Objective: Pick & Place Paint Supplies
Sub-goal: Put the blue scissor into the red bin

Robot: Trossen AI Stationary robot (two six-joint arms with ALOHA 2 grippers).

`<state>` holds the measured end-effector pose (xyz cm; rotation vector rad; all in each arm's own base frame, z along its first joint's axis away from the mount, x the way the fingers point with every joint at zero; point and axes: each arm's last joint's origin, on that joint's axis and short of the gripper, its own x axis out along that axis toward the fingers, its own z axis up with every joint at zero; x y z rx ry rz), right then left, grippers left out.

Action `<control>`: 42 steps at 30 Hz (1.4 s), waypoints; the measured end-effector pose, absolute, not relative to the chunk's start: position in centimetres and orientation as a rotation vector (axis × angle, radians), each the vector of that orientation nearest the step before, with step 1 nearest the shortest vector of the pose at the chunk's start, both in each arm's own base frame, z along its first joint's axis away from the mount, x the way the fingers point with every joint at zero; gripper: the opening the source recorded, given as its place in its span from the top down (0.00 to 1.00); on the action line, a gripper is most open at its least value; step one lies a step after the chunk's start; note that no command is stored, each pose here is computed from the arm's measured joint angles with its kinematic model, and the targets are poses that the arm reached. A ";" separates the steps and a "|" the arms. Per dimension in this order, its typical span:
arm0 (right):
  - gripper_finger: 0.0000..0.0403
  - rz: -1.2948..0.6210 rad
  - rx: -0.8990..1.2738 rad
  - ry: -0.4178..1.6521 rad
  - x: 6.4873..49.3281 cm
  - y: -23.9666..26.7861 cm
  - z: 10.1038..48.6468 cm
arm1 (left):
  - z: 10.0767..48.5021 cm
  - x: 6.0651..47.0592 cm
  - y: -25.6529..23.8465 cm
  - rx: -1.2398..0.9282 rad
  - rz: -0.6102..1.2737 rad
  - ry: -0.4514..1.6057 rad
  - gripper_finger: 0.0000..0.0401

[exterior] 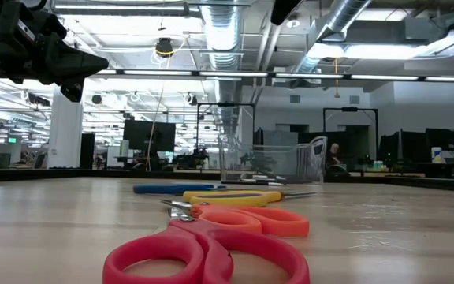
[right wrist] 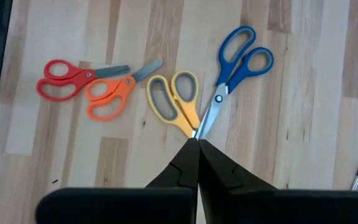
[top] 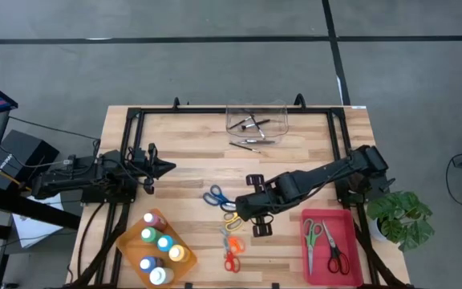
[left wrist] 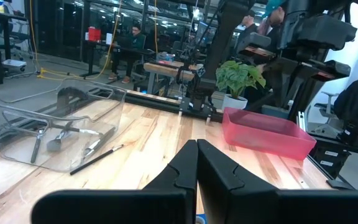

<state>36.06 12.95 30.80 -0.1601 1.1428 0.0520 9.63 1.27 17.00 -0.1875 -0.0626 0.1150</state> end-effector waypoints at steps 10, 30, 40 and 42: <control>1.00 0.027 -0.136 1.189 35.8 12.8 29.8 | 17.0 9.6 1.3 -0.188 0.115 -0.063 1.00; 0.81 -0.125 0.052 1.166 37.6 8.3 25.4 | 17.0 9.6 1.3 -0.188 0.115 -0.063 1.00; 0.43 -0.168 0.162 0.993 39.5 4.4 23.2 | 17.0 9.6 1.3 -0.188 0.115 -0.063 1.00; 0.41 -0.157 0.181 0.985 39.5 3.9 22.6 | 17.0 9.6 1.3 -0.188 0.115 -0.063 1.00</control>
